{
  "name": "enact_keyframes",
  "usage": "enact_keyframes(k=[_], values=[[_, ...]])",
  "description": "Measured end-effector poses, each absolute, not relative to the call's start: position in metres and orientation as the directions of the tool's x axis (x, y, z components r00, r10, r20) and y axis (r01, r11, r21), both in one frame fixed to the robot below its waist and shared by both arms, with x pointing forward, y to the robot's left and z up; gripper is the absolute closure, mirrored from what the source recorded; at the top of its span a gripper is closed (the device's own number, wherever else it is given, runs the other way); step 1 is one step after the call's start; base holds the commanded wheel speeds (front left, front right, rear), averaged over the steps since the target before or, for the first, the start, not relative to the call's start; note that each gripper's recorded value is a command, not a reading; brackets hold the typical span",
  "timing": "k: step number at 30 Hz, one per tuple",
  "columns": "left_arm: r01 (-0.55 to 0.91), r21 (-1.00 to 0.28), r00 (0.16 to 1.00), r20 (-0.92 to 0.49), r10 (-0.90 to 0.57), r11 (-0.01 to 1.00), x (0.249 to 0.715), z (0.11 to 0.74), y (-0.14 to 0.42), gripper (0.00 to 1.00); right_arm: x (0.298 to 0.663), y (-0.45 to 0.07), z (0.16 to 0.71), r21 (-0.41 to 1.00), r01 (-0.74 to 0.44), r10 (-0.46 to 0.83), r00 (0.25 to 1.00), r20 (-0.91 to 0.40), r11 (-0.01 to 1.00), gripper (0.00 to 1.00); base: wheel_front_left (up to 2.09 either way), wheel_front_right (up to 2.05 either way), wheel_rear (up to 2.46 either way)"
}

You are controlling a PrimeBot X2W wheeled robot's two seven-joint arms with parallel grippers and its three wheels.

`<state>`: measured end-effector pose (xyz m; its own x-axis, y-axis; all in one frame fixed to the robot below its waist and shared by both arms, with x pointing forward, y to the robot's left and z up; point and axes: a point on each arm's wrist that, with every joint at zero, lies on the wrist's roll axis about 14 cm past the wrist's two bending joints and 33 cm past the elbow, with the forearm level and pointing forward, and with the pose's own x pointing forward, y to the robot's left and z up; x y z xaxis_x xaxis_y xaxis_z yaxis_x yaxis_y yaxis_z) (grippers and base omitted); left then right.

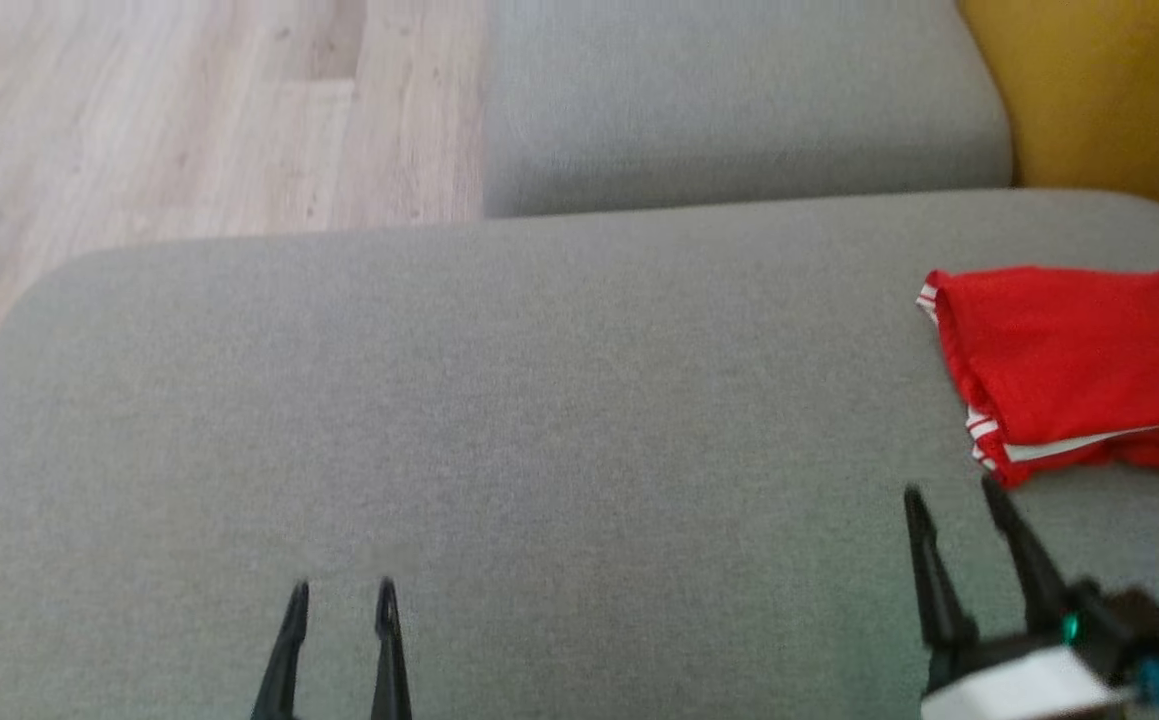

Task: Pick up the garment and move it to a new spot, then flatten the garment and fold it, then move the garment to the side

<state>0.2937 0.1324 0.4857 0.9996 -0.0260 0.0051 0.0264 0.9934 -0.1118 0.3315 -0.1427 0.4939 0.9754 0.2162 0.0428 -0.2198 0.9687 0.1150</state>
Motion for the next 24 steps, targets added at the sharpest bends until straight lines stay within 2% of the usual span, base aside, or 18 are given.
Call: enact_keyframes(k=[5,16,17,24], values=[[0.009,-0.086,1.000,-0.017,-0.011,0.996,0.272,0.477,0.137,0.00,0.306,-0.142,0.482,0.129,-0.199,0.199,0.980,0.013,0.971,0.00,0.00,0.00,0.00],[0.003,-0.076,1.000,0.002,-0.003,0.997,0.270,0.481,0.141,0.00,0.300,-0.144,0.487,0.116,-0.191,0.189,0.981,0.033,0.975,0.00,0.00,0.00,0.00],[0.004,-0.076,1.000,-0.002,-0.004,0.997,0.270,0.480,0.141,1.00,0.300,-0.144,0.486,0.117,-0.190,0.188,0.982,0.029,0.975,1.00,0.00,0.00,0.00],[-0.013,-0.085,0.995,-0.100,0.004,0.996,0.261,0.451,0.143,1.00,0.284,-0.148,0.447,0.149,-0.159,0.175,0.980,-0.099,0.976,1.00,0.00,0.00,0.00]])
